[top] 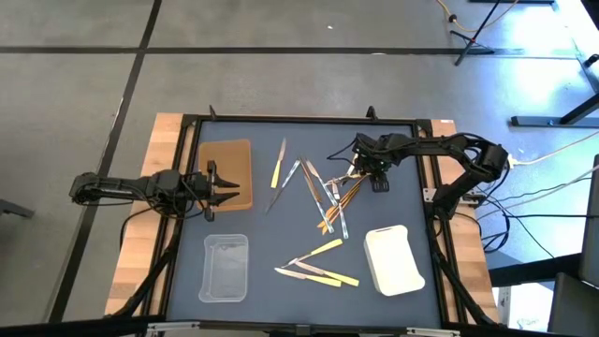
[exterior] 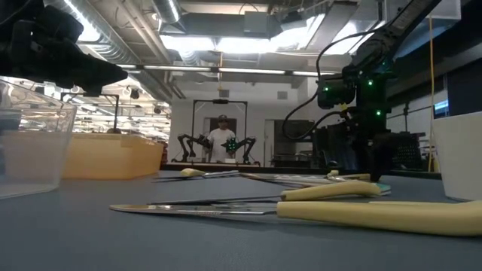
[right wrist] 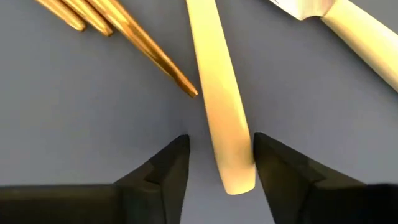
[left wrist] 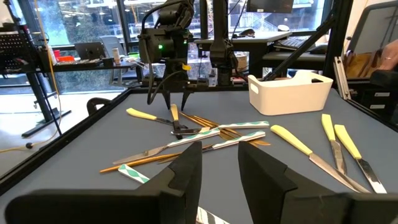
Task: Sort silverware by color (type)
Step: Put the yellow knife into the orange bin
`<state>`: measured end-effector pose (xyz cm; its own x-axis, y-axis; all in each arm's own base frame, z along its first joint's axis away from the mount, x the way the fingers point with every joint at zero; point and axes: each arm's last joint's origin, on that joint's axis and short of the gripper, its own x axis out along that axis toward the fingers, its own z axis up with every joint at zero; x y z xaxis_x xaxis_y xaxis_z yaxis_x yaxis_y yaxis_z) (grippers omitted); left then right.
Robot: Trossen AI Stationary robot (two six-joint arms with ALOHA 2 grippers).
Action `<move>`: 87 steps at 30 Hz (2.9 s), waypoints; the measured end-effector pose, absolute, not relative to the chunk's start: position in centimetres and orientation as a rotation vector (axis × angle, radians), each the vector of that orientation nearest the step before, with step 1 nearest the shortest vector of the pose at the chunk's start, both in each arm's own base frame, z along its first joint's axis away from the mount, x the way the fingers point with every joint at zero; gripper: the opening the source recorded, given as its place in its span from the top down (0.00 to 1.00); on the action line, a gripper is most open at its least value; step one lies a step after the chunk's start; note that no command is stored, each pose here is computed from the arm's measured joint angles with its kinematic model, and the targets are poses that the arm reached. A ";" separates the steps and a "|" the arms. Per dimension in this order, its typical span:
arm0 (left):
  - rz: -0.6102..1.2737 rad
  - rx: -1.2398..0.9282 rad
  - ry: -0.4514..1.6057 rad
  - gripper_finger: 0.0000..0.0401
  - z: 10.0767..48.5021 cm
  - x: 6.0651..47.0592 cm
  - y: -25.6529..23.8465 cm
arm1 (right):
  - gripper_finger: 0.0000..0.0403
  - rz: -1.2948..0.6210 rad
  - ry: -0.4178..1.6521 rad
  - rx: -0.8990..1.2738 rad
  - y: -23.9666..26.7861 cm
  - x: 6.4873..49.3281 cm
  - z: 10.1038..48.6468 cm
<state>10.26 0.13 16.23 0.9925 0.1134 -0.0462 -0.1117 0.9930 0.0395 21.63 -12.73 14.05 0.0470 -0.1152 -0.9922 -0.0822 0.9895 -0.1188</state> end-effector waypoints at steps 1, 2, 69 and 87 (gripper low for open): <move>0.112 0.037 0.048 0.75 16.2 10.3 0.1 | 0.61 -0.026 1.527 -0.158 -12.7 21.6 14.1; 0.113 0.037 0.048 0.75 16.2 10.3 0.1 | 0.63 -0.025 1.528 -0.158 -12.7 21.6 14.0; 0.113 0.037 0.049 0.75 16.2 10.3 0.1 | 0.86 0.031 1.717 -0.422 -8.4 25.6 22.9; 0.207 -0.111 -0.179 0.75 18.3 10.1 0.4 | 0.86 0.060 1.433 -0.677 -5.5 29.5 27.7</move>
